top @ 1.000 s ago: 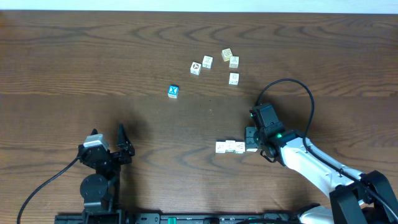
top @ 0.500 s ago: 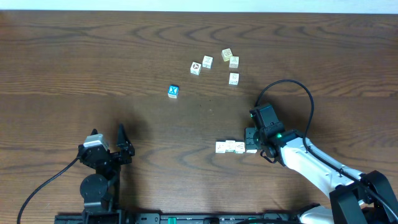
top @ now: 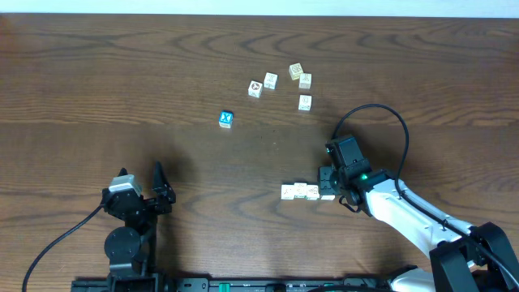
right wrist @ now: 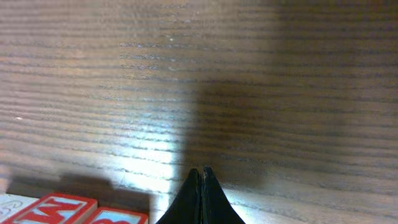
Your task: Lift 4 blocks
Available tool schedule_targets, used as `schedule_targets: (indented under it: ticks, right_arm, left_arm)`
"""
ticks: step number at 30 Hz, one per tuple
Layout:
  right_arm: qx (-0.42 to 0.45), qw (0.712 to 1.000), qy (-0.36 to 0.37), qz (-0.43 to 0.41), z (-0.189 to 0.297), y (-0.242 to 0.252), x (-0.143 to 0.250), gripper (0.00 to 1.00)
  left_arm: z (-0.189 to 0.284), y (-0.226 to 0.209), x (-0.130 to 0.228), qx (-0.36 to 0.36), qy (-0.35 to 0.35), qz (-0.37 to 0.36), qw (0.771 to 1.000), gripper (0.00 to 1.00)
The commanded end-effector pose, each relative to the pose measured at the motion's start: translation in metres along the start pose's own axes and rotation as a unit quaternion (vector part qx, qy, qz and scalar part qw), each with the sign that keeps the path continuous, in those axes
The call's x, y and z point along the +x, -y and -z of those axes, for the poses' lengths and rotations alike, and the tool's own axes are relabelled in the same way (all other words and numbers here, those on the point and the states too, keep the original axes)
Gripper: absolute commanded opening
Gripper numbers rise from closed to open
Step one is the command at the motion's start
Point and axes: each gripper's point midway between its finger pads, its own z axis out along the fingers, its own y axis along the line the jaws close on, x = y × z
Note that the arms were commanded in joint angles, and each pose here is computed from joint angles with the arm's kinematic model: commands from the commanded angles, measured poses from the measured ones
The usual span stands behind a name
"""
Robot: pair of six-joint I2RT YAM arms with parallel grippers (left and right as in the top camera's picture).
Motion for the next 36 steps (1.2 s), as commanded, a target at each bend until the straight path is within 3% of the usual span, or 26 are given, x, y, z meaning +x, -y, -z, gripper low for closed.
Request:
schedule_targets:
  ticks: [1, 7, 17, 36]
  right_arm:
    - [-0.004, 1.000, 0.008, 0.004, -0.003, -0.002, -0.004, 0.01]
    - [0.024, 0.999, 0.035, -0.002, -0.001, 0.009, -0.016, 0.01]
    - [0.091, 0.993, -0.005, -0.080, 0.002, 0.047, 0.004, 0.01]
    - [0.025, 0.994, -0.069, -0.085, 0.001, 0.024, 0.028, 0.01]
  left_arm:
    - [-0.001, -0.007, 0.017, -0.015, -0.026, -0.003, 1.000, 0.74]
    - [-0.001, -0.007, 0.017, -0.015, -0.026, -0.003, 1.000, 0.74]
    - [-0.001, -0.007, 0.017, -0.015, -0.026, -0.003, 1.000, 0.74]
    - [-0.001, -0.007, 0.017, -0.015, -0.026, -0.003, 1.000, 0.74]
